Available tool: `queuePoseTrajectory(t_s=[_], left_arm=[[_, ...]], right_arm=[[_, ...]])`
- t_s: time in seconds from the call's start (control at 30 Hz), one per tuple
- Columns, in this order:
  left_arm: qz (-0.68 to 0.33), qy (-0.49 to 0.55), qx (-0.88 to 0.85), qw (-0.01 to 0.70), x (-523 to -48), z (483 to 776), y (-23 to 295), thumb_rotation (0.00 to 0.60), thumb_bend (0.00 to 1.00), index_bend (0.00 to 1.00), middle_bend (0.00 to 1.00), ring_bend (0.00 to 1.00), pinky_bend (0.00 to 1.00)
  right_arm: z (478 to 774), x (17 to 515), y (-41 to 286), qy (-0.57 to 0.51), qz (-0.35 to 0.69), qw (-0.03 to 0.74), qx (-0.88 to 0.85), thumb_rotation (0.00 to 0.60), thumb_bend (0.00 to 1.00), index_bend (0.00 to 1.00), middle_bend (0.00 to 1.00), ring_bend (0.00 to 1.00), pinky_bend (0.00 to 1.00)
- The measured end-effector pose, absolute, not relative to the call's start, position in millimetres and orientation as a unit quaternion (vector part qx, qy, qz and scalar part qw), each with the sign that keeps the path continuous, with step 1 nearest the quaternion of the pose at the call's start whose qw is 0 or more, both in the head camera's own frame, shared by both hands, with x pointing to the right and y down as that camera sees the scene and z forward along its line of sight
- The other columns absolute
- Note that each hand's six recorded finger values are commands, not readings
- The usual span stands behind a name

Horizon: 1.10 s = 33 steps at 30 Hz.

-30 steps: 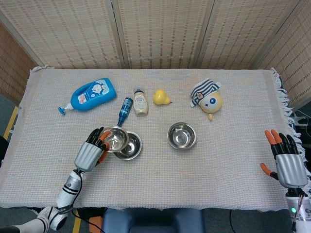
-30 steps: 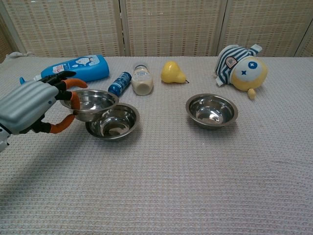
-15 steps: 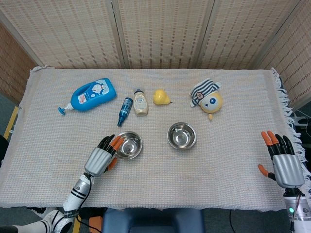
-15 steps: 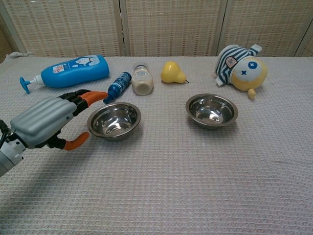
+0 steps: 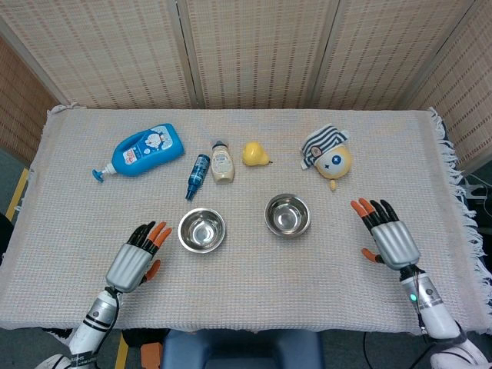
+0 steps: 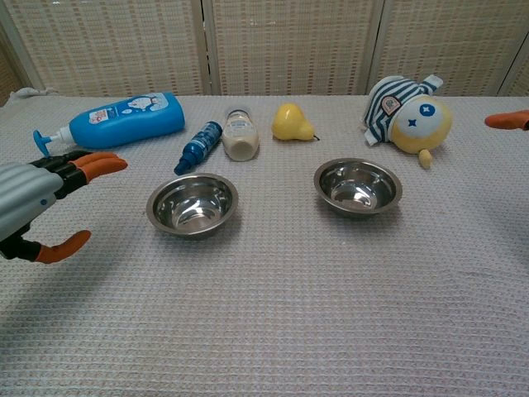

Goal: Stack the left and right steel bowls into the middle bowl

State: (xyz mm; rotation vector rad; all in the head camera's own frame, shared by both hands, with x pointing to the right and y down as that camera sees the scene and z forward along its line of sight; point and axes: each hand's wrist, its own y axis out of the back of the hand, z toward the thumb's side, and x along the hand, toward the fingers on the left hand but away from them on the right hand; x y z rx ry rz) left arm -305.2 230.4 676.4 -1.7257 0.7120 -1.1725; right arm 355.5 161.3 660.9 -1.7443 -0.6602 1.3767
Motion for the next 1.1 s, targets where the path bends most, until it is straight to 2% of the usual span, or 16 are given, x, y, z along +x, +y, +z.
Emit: queuePoseTrajectory(t_s=[0.1, 0.23, 0.5, 0.73, 0.83, 1.1], left_arm=[[-0.497, 0.302, -0.680, 0.446, -327, 672, 230, 0.600, 0.44, 0.00, 0.00, 0.00, 0.13], [-0.523, 0.322, -0.656, 0.439, -353, 667, 226, 0.600, 0.44, 0.00, 0.00, 0.00, 0.13], [-0.545, 0.351, -0.628, 0.432, -387, 654, 221, 0.600, 0.44, 0.00, 0.00, 0.00, 0.13], [-0.544, 0.365, -0.619, 0.434, -398, 644, 218, 0.600, 0.44, 0.00, 0.00, 0.00, 0.13], [-0.544, 0.368, -0.616, 0.434, -402, 641, 218, 0.600, 0.44, 0.00, 0.00, 0.00, 0.13], [-0.545, 0.379, -0.613, 0.429, -409, 636, 219, 0.600, 0.44, 0.00, 0.00, 0.00, 0.13]], right_arm=[[687, 326, 147, -0.229, 0.531, 0.400, -0.711, 0.600, 0.11, 0.02, 0.00, 0.00, 0.00], [715, 291, 136, -0.213, 0.507, 0.394, -0.736, 0.600, 0.12, 0.12, 0.00, 0.00, 0.00], [745, 241, 141, -0.203, 0.461, 0.385, -0.773, 0.600, 0.18, 0.29, 0.00, 0.00, 0.00], [755, 215, 142, -0.206, 0.437, 0.403, -0.777, 0.600, 0.33, 0.63, 0.03, 0.00, 0.00], [754, 207, 140, -0.222, 0.427, 0.412, -0.774, 0.600, 0.38, 0.71, 0.06, 0.00, 0.00], [735, 189, 141, -0.242, 0.380, 0.431, -0.781, 0.600, 0.39, 0.71, 0.07, 0.00, 0.00]])
